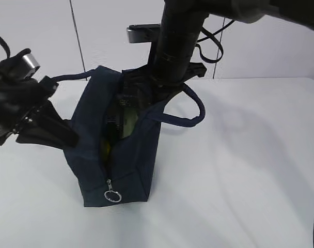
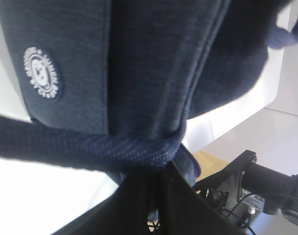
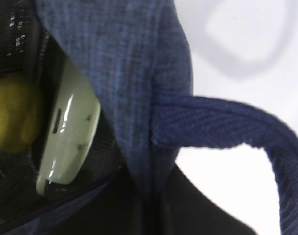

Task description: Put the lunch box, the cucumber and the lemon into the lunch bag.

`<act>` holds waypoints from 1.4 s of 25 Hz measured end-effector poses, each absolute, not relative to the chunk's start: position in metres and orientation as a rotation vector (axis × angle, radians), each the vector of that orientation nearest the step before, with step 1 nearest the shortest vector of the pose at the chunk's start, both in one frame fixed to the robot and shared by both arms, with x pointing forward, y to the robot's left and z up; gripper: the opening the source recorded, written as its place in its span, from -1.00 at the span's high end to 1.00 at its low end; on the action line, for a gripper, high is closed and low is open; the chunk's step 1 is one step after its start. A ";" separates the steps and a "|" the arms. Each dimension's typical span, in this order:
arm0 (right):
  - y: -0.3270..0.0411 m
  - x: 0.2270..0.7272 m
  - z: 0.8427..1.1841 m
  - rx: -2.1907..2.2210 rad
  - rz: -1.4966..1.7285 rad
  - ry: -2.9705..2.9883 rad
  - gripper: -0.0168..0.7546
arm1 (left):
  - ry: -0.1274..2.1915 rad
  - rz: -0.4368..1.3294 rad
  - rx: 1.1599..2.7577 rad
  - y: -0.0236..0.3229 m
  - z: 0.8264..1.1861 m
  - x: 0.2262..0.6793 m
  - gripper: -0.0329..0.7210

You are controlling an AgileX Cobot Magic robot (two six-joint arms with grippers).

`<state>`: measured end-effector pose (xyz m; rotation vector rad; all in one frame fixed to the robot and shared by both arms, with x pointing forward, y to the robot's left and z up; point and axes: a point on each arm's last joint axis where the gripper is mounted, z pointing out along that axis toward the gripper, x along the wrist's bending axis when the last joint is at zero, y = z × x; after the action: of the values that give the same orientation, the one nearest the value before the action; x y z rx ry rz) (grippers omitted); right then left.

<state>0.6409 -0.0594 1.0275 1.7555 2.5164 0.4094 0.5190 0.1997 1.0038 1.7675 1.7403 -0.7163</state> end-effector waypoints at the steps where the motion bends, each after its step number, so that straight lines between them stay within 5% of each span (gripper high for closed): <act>1: -0.063 0.643 1.027 1.765 0.406 2.510 0.96 | 1.727 -0.701 1.777 0.195 1.005 0.520 0.90; 15: -0.073 0.644 1.041 1.766 0.485 2.529 0.96 | 1.745 -0.581 1.724 0.193 1.008 0.532 0.87; 22: -0.073 0.643 1.042 1.759 0.487 2.532 0.91 | 1.747 -0.582 1.723 0.193 1.008 0.532 0.50; 30: -0.074 0.644 1.044 1.753 0.500 2.523 0.05 | 1.701 -0.596 1.740 0.191 1.019 0.535 0.28; 35: -0.075 0.644 1.045 1.748 0.498 2.519 -0.05 | 1.677 -0.602 1.749 0.190 1.026 0.536 0.16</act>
<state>0.6439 -0.0748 1.0450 1.7482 2.5194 0.4982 0.5356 0.1896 1.0260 1.7486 1.6774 -0.6023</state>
